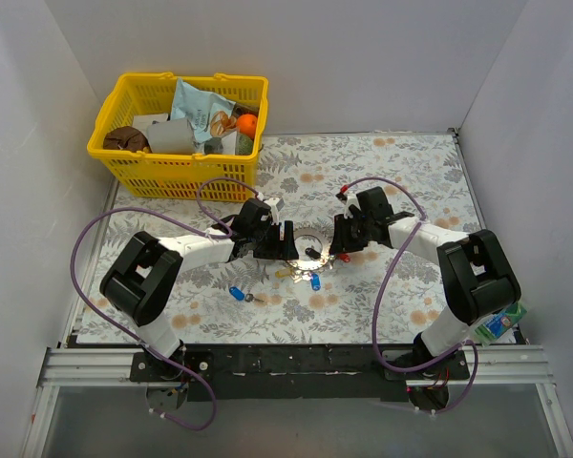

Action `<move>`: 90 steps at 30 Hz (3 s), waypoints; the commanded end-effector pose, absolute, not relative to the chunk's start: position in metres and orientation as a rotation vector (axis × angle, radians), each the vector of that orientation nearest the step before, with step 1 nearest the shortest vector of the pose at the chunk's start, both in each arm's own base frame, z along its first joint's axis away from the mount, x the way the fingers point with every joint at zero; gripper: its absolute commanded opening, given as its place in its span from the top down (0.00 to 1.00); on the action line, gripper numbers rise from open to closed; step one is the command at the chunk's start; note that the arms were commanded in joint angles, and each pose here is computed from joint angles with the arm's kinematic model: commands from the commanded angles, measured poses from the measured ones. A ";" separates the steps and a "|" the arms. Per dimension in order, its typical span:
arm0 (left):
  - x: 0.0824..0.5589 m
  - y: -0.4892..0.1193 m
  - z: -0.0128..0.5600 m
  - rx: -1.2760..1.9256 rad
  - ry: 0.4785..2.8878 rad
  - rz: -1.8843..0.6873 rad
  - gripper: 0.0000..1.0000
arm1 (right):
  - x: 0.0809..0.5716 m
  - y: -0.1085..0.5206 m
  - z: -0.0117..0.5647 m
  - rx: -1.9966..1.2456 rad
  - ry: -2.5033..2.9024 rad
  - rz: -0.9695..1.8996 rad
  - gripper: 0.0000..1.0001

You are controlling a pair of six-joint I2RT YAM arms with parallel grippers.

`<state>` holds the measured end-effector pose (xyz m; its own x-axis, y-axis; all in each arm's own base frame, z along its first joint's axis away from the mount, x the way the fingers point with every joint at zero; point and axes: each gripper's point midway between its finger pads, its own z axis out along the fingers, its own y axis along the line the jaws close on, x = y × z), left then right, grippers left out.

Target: Put the keys on the keyring

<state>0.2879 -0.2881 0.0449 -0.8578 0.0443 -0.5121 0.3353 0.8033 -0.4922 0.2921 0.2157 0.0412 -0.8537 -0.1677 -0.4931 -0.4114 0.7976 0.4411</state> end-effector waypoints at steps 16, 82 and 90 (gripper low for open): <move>0.291 -0.290 0.061 0.308 2.455 -0.813 0.33 | 0.293 0.215 0.034 -0.451 2.554 0.766 0.75; 0.277 -0.311 0.249 0.629 1.884 -1.056 0.29 | 0.297 0.258 0.231 -0.848 1.937 1.007 0.99; 0.256 -0.313 0.288 0.736 1.719 -1.130 0.26 | 0.284 0.273 0.263 -0.998 1.752 1.128 0.99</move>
